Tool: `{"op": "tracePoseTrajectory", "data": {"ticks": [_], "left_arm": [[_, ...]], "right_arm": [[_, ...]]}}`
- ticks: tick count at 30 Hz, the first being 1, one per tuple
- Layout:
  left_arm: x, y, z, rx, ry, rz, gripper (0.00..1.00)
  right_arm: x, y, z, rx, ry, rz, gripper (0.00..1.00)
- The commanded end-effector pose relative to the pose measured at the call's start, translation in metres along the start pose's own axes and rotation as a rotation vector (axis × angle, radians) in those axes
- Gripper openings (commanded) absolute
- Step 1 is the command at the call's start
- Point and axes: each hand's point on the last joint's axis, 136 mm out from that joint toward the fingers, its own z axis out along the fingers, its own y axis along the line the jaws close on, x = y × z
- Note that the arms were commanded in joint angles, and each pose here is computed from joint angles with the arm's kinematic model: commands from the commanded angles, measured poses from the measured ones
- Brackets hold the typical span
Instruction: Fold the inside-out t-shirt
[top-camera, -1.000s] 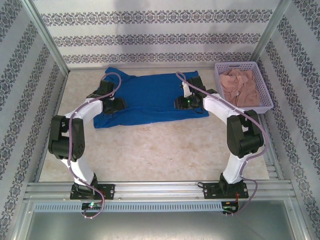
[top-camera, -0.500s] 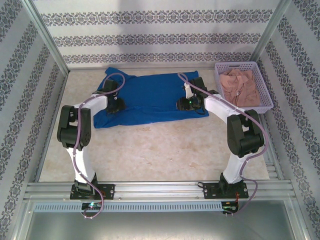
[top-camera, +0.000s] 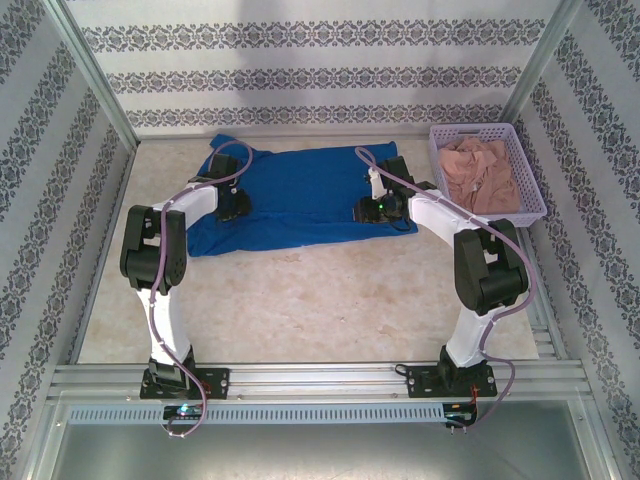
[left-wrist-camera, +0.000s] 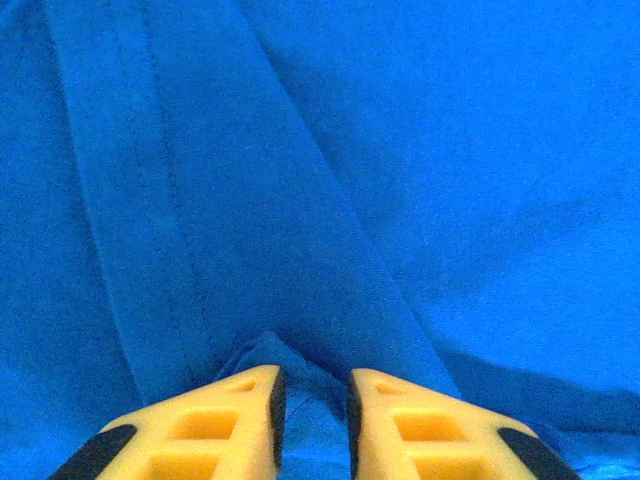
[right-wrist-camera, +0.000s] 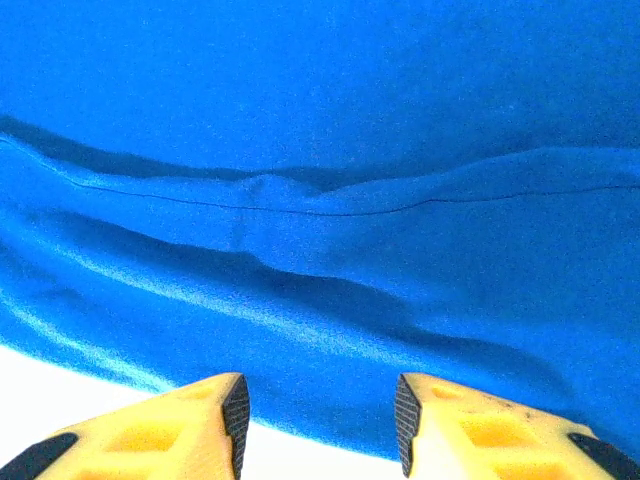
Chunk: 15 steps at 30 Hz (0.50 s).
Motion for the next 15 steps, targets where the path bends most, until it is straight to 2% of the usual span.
{"op": "tracePoseTrajectory", "data": {"ticks": [1, 7, 12, 15], "left_arm": [[-0.006, 0.005, -0.016, -0.022, -0.038, 0.007, 0.34], [-0.004, 0.012, -0.009, -0.058, -0.024, 0.016, 0.49], [0.001, 0.012, 0.004, -0.06, 0.011, 0.022, 0.51], [0.003, 0.013, 0.011, -0.062, 0.026, 0.026, 0.46]], "right_arm": [[0.003, -0.004, 0.0, 0.001, 0.005, 0.016, 0.45], [0.004, -0.003, 0.002, -0.008, 0.012, 0.02, 0.45], [0.004, -0.003, 0.002, -0.006, 0.011, 0.02, 0.45], [0.005, -0.003, 0.002, -0.007, 0.014, 0.022, 0.45]]}}
